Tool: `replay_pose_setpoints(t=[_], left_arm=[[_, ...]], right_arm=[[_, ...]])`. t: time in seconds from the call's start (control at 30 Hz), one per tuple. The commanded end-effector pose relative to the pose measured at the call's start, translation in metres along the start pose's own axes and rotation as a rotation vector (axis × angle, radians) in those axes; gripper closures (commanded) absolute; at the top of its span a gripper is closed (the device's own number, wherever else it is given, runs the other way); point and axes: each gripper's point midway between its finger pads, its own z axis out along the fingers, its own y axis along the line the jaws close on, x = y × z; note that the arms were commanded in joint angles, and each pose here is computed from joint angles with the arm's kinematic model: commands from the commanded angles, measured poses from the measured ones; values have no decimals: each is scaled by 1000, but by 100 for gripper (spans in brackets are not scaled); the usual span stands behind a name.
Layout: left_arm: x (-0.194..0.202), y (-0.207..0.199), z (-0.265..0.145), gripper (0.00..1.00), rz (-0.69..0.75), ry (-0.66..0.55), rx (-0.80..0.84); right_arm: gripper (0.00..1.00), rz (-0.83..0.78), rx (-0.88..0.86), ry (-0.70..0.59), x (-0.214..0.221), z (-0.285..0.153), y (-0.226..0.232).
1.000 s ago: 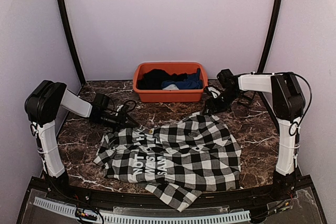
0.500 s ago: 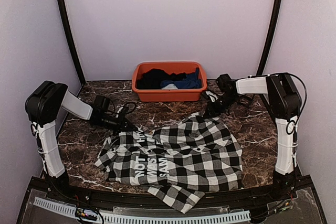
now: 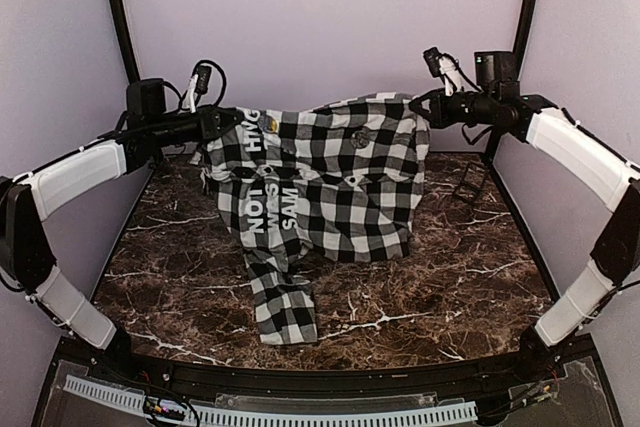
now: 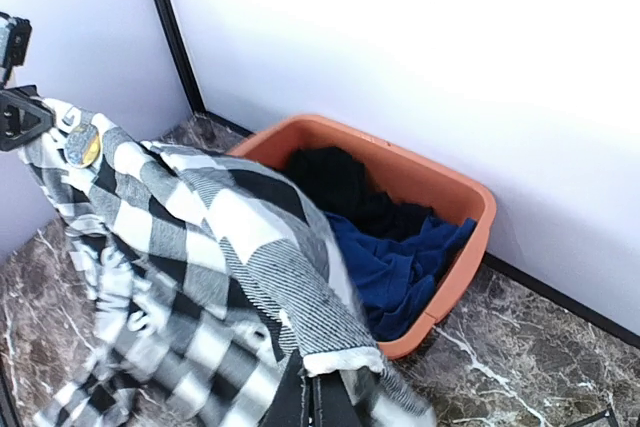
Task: Pin the brooch onto the clothing
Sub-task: Flatten out the clothing with brooches at the center of the board.
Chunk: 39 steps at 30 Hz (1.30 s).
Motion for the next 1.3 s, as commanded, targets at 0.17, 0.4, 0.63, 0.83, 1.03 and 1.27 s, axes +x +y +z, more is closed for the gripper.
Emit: replay_pose_setpoints(t=[0.17, 0.4, 0.63, 0.83, 1.03, 1.27], left_arm=[[124, 17, -59, 97, -87, 317, -268], [257, -12, -73, 80, -278, 640, -180], [258, -55, -72, 36, -344, 647, 44], [232, -55, -55, 16, -332, 567, 65], [270, -10, -41, 20, -329, 668, -151], [285, 18, -68, 20, -304, 647, -373]], right_arm=[[100, 246, -77, 273, 133, -43, 42], [100, 345, -84, 535, 223, -72, 67], [100, 379, -41, 617, 242, -69, 63], [100, 397, -39, 656, 256, -59, 61], [100, 388, -29, 664, 260, -56, 62], [100, 383, -17, 666, 263, -58, 61]])
